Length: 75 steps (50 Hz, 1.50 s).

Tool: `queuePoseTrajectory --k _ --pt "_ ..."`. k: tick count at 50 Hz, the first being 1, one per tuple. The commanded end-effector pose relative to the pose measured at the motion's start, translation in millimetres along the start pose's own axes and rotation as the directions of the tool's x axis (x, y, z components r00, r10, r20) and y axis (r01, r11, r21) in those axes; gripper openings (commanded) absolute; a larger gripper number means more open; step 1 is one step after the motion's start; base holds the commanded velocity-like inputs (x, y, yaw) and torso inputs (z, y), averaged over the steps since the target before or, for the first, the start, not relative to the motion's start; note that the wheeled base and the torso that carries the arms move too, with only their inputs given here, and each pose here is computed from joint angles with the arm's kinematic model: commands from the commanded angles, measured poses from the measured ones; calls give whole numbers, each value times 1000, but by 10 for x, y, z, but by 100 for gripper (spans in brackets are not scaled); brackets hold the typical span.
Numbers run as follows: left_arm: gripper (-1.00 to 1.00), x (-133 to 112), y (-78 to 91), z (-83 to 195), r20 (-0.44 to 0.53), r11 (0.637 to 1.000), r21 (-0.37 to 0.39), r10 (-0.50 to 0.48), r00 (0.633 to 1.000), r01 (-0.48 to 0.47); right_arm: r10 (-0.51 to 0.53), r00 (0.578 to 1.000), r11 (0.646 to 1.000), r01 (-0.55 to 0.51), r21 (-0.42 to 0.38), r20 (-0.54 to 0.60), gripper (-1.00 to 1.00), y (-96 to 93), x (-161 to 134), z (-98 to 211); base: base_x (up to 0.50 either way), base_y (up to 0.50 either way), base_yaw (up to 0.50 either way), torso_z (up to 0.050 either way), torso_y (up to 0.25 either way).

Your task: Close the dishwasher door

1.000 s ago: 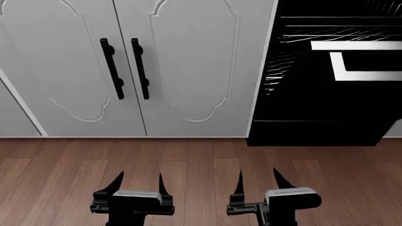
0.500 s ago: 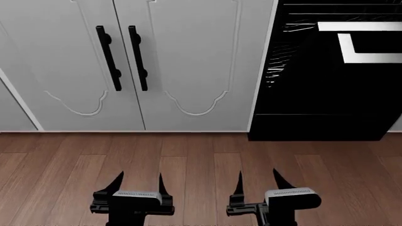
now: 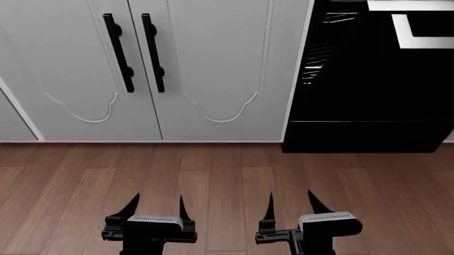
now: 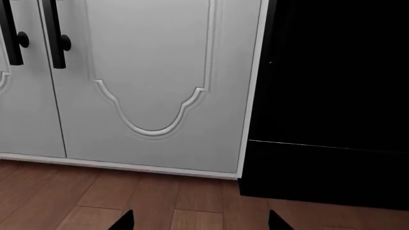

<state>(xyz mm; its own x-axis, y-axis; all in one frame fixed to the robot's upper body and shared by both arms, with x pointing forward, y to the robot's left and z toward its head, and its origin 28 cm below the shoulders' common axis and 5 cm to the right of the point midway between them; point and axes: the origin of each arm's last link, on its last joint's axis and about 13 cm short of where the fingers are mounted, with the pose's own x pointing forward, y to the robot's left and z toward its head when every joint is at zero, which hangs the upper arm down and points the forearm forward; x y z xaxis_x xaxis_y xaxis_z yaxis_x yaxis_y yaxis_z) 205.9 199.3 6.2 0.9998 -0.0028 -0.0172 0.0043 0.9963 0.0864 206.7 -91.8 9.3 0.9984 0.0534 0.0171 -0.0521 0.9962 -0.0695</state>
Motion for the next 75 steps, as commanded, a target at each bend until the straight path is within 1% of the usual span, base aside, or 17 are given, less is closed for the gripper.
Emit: queuePoseTrajectory --k 1,33,38,60,75 --pt "100 6 3 4 1 1000 0 1 1000 -1 2 1000 1000 -2 -1 0 100 3 0 -1 0 0 0 -50 0" --pt "100 2 4 -4 4 1000 -1 8 1000 -8 6 1000 1000 -6 -4 -1 100 14 4 -6 0 0 0 -50 0" --pt "100 4 10 11 9 1000 -11 14 1000 -14 7 1000 1000 -7 -4 -1 100 14 2 -5 0 0 0 -4 0" --pt "100 9 10 11 10 1000 -5 17 1000 -17 9 1000 1000 -9 7 -7 100 11 -3 -2 0 -4 0 0 0" --pt "100 3 8 18 15 1000 -9 21 1000 -21 8 1000 1000 -8 7 -11 100 7 -7 -10 0 -316 0 0 0"
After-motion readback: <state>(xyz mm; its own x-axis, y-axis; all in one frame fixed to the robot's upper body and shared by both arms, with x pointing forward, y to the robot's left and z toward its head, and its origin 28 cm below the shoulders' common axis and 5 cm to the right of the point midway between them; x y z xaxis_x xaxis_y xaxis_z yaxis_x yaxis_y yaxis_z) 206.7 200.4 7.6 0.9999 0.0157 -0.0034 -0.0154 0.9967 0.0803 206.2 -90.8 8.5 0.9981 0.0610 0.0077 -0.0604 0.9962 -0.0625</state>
